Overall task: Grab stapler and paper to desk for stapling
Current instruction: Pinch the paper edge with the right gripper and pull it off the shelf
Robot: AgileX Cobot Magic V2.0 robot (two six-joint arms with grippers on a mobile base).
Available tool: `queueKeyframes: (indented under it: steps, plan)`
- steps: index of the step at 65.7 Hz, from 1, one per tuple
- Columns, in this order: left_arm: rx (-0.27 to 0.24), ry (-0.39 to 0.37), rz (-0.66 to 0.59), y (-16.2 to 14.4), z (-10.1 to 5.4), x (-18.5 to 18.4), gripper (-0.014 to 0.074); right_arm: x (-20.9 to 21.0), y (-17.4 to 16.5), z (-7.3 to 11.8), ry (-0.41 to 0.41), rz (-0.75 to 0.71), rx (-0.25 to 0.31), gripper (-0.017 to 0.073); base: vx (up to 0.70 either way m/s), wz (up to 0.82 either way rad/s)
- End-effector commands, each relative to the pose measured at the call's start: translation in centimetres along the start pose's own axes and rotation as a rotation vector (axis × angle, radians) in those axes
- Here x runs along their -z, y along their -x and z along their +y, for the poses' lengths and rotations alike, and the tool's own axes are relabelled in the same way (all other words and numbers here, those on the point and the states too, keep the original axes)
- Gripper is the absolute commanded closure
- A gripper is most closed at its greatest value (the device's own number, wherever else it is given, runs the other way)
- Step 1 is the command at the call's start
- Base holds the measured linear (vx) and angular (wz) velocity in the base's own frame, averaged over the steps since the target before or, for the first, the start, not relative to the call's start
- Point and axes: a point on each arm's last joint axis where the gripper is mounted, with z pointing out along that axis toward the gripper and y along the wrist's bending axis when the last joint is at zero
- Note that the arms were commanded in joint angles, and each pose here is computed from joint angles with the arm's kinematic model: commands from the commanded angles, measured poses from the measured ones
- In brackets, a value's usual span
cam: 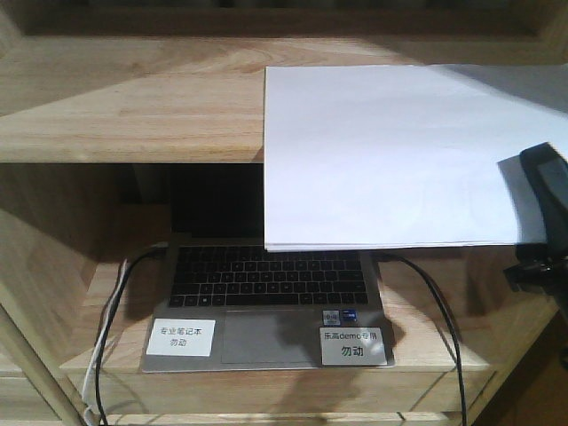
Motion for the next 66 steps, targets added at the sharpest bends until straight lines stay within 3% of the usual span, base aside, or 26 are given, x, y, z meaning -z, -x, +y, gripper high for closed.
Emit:
queueKeyframes:
  steps: [1, 40, 57, 66]
  plan:
    - [0.016, 0.023, -0.117, 1.7, 0.3, 0.0, 0.06, -0.6, 0.1, 1.8, 0.157, -0.004, 0.014, 0.0574, 0.0, 0.0]
    - [0.016, 0.023, -0.117, 1.7, 0.3, 0.0, 0.06, -0.4, 0.2, 2.6, 0.231, -0.019, 0.008, 0.0569, 0.0, 0.0]
    - [0.016, 0.023, -0.117, 1.7, 0.3, 0.0, 0.06, 0.6, 0.6, 4.5, 0.302, -0.033, 0.029, 0.0569, 0.0, 0.0]
    - [0.016, 0.023, -0.117, 1.7, 0.3, 0.0, 0.06, 1.2, 0.2, 5.3, 0.307, 0.029, 0.063, 0.0569, 0.0, 0.0]
